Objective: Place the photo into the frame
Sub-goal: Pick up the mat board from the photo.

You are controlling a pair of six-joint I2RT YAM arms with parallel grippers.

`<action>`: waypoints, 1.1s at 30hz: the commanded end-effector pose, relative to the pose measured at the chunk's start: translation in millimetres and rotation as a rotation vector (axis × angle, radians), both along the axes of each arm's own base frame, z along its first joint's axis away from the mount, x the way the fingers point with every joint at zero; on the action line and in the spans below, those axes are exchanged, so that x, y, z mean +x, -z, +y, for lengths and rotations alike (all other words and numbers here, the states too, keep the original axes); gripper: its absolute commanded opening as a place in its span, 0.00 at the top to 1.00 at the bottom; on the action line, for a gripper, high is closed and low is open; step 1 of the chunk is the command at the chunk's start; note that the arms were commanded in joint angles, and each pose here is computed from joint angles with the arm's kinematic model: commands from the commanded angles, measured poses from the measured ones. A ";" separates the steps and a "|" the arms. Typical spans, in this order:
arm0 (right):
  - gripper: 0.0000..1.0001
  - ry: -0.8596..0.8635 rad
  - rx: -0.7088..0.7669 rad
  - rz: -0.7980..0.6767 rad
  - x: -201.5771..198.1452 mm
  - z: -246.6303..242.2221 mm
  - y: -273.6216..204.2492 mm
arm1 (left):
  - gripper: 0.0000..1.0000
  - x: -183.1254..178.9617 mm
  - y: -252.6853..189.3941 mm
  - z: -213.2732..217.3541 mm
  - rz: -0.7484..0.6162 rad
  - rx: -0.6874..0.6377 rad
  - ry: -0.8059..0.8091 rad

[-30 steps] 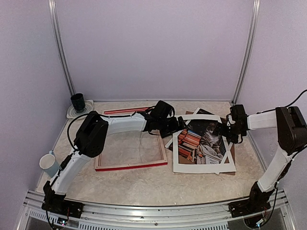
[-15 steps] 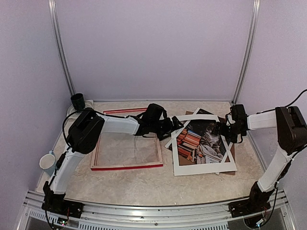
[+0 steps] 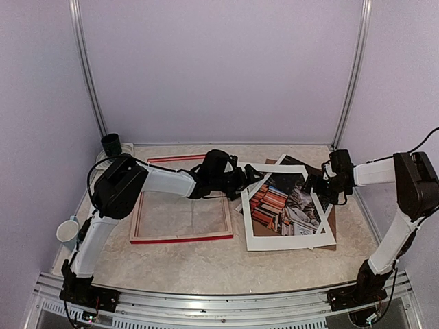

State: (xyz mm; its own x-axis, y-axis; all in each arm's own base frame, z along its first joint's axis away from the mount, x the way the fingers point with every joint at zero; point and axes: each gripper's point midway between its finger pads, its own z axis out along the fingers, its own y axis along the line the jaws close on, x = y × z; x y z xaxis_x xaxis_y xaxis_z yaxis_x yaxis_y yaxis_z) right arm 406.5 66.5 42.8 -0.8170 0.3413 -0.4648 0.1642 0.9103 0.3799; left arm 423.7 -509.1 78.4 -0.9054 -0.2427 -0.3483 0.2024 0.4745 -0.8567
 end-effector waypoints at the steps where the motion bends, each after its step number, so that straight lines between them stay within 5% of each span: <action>1: 0.01 -0.010 0.012 0.099 -18.8 0.5 27.1 | 0.01 1.4 -62.6 0.0 -0.101 -0.128 0.009; 11: 0.01 -0.019 0.027 0.088 -16.6 3.3 20.8 | 0.03 1.9 -48.2 6.7 -0.057 -0.090 0.010; 19: 0.01 -0.033 0.050 0.072 -15.6 7.7 13.0 | 0.33 0.3 -24.3 13.9 -0.002 -0.042 0.011; 28: 0.01 -0.044 0.074 0.043 -14.6 11.8 0.6 | 0.53 -5.7 -11.9 30.2 0.024 -0.017 0.004; 33: 0.01 -0.051 0.086 0.025 -13.4 14.0 -7.2 | 0.80 -8.5 -12.9 32.7 0.026 -0.033 0.020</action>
State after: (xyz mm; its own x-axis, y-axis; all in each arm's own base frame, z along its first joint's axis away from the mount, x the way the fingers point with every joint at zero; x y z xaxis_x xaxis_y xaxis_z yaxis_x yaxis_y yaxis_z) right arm 403.3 79.1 46.6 -0.8346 0.3278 -0.4426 0.1209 0.8930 0.4334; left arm 414.3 -476.7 54.8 -0.9290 -0.2374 -0.2839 0.1352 0.4965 -0.8575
